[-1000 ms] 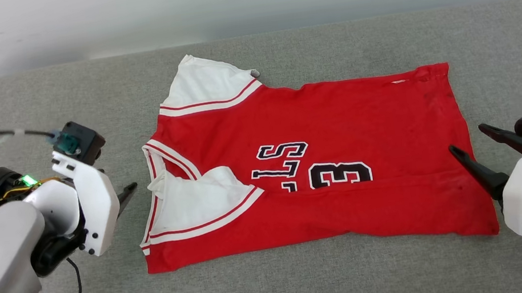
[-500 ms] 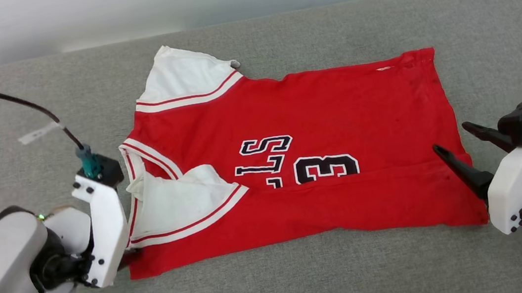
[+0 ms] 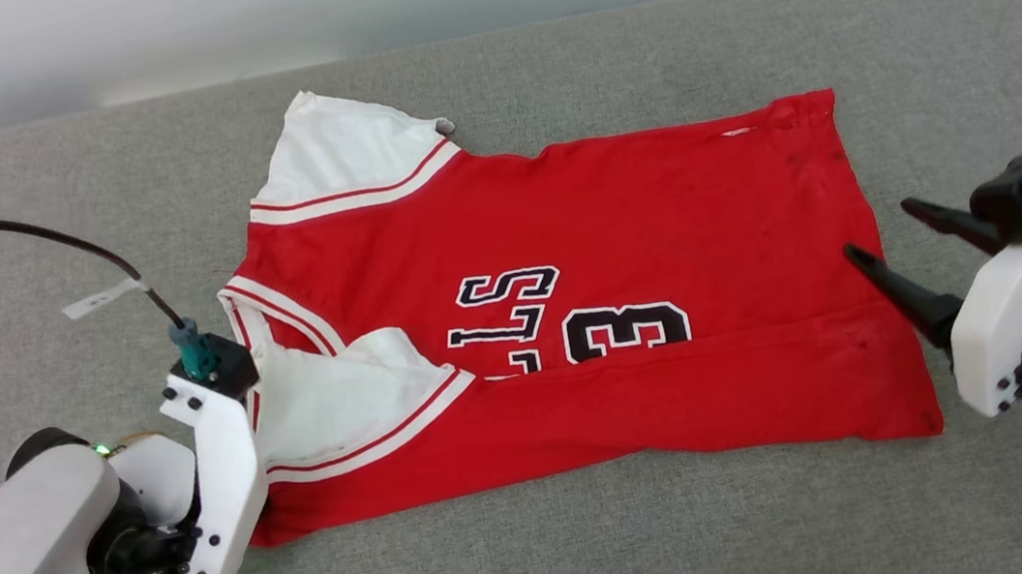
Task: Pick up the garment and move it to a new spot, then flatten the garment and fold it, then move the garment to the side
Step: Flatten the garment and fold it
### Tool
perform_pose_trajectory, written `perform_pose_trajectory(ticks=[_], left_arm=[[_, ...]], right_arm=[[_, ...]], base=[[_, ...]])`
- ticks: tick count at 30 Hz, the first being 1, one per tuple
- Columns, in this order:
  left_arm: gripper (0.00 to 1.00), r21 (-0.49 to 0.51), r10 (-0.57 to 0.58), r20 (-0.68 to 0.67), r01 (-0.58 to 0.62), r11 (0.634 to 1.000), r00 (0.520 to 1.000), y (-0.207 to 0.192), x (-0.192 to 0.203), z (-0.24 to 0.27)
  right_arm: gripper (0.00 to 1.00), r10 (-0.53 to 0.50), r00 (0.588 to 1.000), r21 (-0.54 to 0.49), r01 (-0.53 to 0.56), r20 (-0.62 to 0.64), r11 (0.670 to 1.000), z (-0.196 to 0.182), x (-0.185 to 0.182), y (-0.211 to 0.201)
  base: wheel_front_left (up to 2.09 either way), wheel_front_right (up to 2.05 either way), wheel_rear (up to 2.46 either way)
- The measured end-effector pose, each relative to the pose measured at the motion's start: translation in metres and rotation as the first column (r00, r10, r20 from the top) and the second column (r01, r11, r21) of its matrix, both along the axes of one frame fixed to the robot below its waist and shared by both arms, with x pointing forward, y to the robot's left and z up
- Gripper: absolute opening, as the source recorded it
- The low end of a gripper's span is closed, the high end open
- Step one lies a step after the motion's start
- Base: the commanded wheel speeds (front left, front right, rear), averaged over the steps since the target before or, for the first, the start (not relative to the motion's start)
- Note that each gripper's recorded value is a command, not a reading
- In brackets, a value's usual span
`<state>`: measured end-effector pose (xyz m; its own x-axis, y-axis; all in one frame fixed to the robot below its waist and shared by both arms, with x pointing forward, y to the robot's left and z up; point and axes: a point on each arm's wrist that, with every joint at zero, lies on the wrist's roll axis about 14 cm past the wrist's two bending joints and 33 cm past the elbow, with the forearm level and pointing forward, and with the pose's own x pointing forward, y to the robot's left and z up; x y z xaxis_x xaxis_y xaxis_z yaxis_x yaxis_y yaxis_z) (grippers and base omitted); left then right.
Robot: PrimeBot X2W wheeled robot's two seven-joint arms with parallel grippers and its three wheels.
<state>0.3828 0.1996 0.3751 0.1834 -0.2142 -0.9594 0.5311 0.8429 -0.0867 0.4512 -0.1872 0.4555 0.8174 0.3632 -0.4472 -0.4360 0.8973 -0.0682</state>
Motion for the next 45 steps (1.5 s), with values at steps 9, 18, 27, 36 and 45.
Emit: perform_pose_trajectory(ticks=[9,18,27,36,45], left_arm=[[0.00,-0.022,-0.040,0.097,0.042,0.999,0.995,-0.004,0.000,0.026],[0.00,-0.041,-0.083,0.152,0.090,0.995,0.985,-0.011,0.002,0.043],[0.00,-0.043,-0.102,0.145,0.109,0.993,0.984,-0.014,0.004,0.034],[0.00,-0.045,-0.088,0.143,0.095,0.994,0.986,-0.011,0.005,0.026],[0.00,-0.082,-0.054,0.178,0.069,0.994,0.983,-0.007,-0.021,0.040]], right_arm=[[1.00,0.024,0.982,-0.190,-0.061,-0.190,0.980,0.016,-0.009,-0.022],[1.00,-0.027,0.823,-0.255,-0.145,-0.568,0.956,-0.024,-0.050,-0.037],[1.00,-0.012,0.726,-0.156,-0.131,-0.688,0.979,-0.084,-0.061,-0.008],[0.00,-0.010,0.733,-0.114,-0.093,-0.680,0.989,-0.099,-0.060,-0.002],[0.00,0.018,0.834,-0.095,-0.084,-0.552,0.992,-0.054,-0.061,-0.011]], base=[[0.00,0.00,0.00],[0.00,0.00,0.00],[0.00,0.00,0.00],[0.00,0.00,0.00],[0.00,0.00,0.00]])
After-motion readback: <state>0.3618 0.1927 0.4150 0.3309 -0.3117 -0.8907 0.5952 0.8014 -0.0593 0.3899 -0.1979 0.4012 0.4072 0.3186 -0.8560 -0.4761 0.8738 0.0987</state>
